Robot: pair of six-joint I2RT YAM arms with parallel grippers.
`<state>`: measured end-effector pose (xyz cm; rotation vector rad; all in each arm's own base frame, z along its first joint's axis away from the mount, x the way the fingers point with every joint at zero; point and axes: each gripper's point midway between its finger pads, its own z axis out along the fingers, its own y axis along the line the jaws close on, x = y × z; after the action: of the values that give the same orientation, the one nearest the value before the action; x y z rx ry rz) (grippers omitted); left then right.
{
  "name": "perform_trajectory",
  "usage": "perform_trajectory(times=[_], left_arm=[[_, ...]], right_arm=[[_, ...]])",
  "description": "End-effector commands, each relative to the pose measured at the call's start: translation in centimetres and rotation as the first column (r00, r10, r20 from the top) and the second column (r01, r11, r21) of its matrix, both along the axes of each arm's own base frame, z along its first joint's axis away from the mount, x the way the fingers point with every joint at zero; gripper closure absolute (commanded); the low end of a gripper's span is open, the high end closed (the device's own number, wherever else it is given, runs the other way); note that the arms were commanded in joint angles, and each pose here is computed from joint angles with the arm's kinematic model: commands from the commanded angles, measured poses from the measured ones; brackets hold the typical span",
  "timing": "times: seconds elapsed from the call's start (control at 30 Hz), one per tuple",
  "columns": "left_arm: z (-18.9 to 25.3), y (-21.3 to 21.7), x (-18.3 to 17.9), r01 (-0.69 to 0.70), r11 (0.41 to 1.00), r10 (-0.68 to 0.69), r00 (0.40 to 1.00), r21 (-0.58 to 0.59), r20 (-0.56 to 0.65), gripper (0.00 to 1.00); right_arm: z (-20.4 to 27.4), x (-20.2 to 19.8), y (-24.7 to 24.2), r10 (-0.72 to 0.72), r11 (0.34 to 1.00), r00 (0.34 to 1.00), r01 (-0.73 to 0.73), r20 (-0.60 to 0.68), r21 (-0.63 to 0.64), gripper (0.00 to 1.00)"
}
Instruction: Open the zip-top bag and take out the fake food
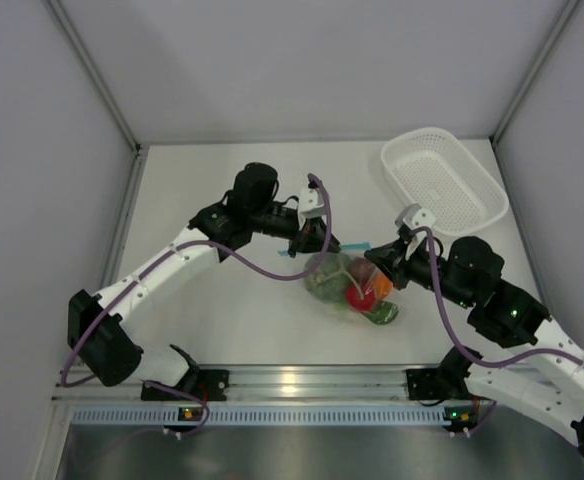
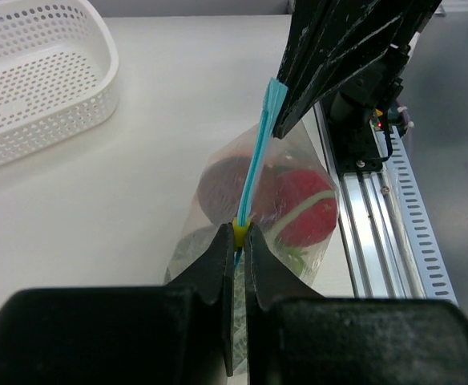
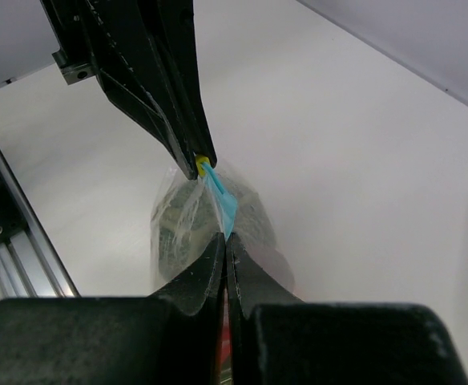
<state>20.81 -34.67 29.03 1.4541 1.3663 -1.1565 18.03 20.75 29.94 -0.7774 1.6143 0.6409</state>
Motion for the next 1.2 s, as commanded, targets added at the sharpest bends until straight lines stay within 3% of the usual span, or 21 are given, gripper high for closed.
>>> perform_trajectory(times=[0.0,0.43,0.67,0.77,0.8,1.1,1.17], left_arm=[[-1.4,1.5,2.3,-0.073,0.997,0.072,0.997,0.031,0.017,1.00],[-5.9,4.1,4.1,-0.172,0.978,0.177,0.984,0.118,-0.034,1.00],[-3.9,3.2,2.1,-0.039,0.998,0.042,0.995,0.039,-0.094,1.00],[-3.0,3.2,1.3,-0.009,1.000,0.010,0.996,0.013,-0.084,1.00],[-2.8,3.3,1.2,-0.005,1.000,0.006,0.997,0.009,-0.081,1.00],[-1.7,3.4,0.3,0.031,0.999,-0.033,0.997,-0.022,-0.064,1.00],[-1.5,3.4,0.1,0.044,0.999,-0.045,0.997,-0.030,-0.057,1.00]], right_arm=[[5.4,0.2,-1.9,-0.091,0.989,0.990,0.077,0.105,0.129,1.00],[4.3,0.1,-1.7,-0.069,0.994,0.994,0.061,0.084,0.094,1.00],[1.7,0.1,0.8,0.018,0.997,1.000,-0.018,0.001,0.081,0.98],[0.7,0.9,1.0,-0.015,0.998,0.999,0.017,-0.029,0.066,0.76],[0.7,1.1,0.9,-0.031,0.997,0.999,0.033,-0.032,0.070,0.63],[1.7,3.6,-1.9,-0.231,0.970,0.973,0.229,0.010,0.082,0.26],[1.3,3.9,-2.0,-0.243,0.968,0.970,0.241,0.019,0.065,0.23]])
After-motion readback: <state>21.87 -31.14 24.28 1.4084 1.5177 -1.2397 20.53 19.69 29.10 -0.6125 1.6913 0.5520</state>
